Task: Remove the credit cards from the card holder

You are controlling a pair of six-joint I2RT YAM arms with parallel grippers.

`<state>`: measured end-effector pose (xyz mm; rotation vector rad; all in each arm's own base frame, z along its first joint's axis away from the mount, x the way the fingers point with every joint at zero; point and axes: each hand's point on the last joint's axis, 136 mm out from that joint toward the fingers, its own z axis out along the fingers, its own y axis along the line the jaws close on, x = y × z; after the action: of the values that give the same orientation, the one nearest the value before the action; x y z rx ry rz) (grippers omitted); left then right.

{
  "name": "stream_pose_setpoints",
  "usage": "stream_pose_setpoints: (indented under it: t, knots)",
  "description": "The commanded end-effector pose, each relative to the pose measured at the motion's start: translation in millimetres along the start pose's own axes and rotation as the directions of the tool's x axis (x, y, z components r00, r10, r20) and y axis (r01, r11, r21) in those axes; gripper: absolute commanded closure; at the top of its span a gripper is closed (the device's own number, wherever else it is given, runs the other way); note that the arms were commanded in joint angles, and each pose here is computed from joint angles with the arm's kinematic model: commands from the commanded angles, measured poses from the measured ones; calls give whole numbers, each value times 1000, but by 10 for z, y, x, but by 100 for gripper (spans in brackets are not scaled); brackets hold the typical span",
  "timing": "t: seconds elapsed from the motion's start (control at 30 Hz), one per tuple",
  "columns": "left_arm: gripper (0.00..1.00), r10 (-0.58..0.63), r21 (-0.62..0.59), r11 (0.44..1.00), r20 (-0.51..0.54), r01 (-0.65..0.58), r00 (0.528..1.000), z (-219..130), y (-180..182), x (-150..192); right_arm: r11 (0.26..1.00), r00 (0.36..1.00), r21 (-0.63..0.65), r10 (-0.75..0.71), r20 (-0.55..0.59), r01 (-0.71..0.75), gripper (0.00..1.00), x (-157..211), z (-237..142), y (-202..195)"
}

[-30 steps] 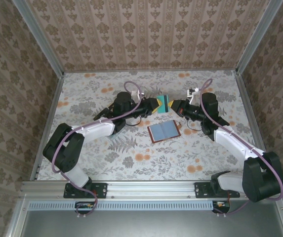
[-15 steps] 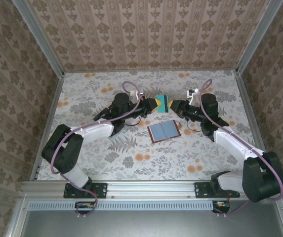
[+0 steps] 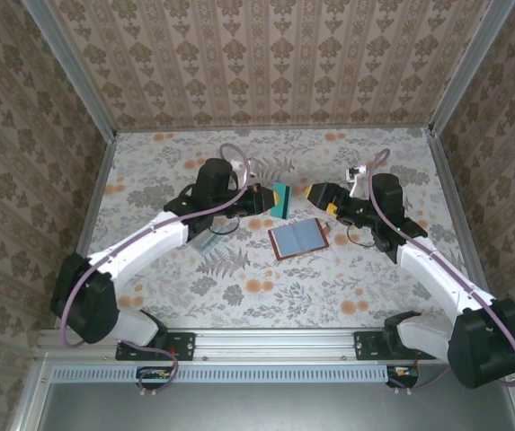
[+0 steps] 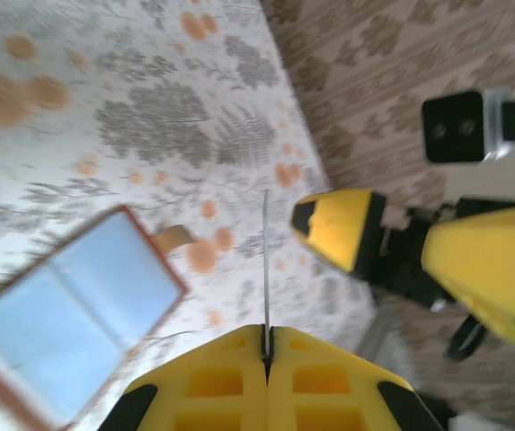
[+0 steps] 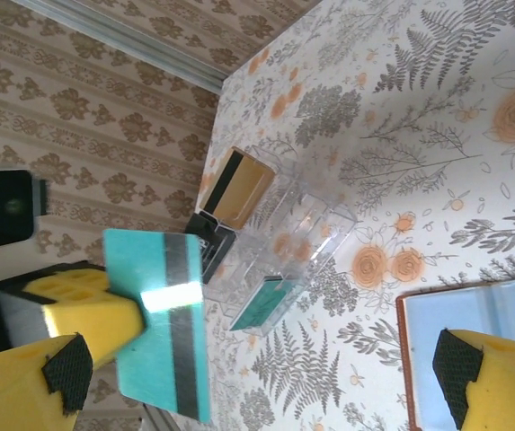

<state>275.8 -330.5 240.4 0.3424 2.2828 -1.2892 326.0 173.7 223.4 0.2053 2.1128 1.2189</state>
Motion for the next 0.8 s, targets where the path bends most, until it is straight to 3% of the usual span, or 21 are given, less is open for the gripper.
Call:
stream_pose_setpoints:
  t: [0.0,0.2,0.43,0.77]
  knots:
    - [100,190,-243,943,-163,-226,968,-329,402,281,999,999,22,-41,22,41,0,-69,-65,44]
    - [100,349,-346,808,-369,-476,861,-578,808,547,999,999,14,-41,28,41,0,-73,-67,53]
    - [100,381,-404,639,-574,-655,725,-693,1295,672,999,997,18,-51,54,50,0,-89,-137,82]
    - [100,316,-388,534,-733,-752,602,-568,1796,806,998,997,42,-57,59,55,0,-76,-195,68]
